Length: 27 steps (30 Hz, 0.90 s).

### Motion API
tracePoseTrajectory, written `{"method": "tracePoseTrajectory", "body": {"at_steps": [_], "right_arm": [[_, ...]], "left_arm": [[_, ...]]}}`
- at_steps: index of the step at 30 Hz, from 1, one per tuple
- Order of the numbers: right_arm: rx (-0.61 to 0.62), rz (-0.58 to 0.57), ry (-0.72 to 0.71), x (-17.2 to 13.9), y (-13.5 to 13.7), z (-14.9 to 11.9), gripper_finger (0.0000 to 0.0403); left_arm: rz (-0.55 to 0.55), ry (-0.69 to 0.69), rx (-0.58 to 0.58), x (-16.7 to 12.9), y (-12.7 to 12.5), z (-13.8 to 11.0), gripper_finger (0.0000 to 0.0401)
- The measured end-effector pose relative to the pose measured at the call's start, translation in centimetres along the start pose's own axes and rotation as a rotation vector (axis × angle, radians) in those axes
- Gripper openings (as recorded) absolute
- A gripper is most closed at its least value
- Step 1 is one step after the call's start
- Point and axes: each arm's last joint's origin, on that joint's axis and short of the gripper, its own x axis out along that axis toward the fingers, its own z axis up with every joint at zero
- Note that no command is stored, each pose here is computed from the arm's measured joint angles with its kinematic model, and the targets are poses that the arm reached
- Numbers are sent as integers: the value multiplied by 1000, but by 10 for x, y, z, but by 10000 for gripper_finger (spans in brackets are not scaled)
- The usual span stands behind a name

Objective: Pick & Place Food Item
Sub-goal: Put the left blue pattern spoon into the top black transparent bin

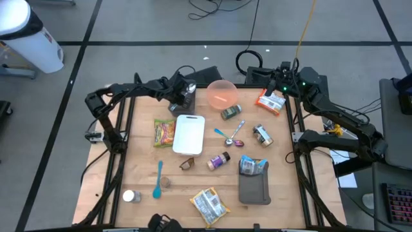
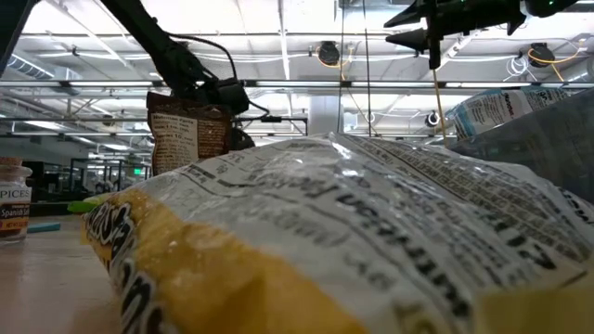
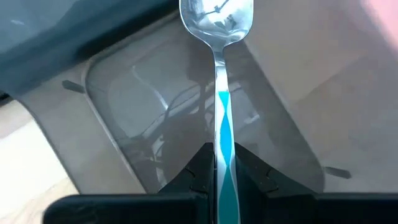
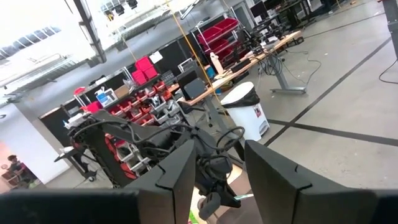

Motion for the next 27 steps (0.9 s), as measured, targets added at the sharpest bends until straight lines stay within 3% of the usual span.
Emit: {"method": "tracePoseTrajectory", "body": {"at_steps": [19, 27], "right_arm": [[3, -7, 8, 0, -1, -1, 130], [8, -9, 9, 0, -1, -1, 130]], "left_arm": [[-11, 55, 24, 25, 0, -5, 34], [-5, 52, 18, 26, 1, -5, 60]]}}
